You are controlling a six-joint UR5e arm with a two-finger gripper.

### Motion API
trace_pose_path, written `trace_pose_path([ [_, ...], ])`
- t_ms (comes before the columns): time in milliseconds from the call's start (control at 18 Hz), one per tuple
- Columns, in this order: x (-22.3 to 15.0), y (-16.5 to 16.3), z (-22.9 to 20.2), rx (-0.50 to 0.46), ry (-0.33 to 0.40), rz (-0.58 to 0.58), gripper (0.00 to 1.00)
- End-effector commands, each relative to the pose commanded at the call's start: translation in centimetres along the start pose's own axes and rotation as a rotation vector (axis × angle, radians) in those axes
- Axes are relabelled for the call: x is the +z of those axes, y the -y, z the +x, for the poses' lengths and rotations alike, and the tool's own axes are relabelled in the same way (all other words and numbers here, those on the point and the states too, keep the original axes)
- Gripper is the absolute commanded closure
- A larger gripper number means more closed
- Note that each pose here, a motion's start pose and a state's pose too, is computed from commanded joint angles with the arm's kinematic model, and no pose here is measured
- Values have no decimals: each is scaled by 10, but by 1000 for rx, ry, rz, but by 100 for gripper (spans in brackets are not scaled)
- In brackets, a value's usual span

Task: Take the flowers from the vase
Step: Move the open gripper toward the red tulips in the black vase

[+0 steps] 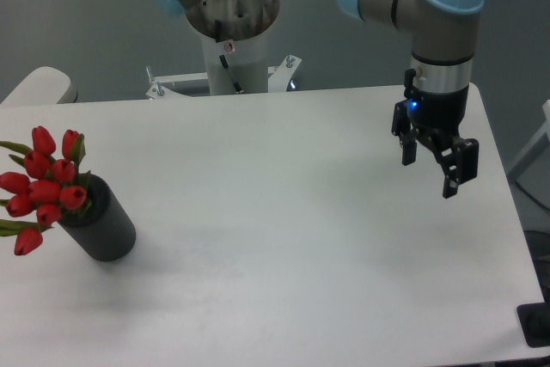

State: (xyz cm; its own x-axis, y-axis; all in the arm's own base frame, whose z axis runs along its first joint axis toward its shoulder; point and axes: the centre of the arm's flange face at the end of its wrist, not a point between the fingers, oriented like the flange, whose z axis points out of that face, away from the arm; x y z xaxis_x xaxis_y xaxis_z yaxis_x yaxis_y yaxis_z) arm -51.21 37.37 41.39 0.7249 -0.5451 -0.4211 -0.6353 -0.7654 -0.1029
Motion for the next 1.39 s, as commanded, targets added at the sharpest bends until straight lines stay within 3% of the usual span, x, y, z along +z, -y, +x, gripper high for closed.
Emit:
trace_pose_path([
  [611,6,33,24,-22,-44,76,0],
  [1111,-3,104,53,-304,-84,229,0],
  [1389,-22,142,54,-555,-125,389,0],
])
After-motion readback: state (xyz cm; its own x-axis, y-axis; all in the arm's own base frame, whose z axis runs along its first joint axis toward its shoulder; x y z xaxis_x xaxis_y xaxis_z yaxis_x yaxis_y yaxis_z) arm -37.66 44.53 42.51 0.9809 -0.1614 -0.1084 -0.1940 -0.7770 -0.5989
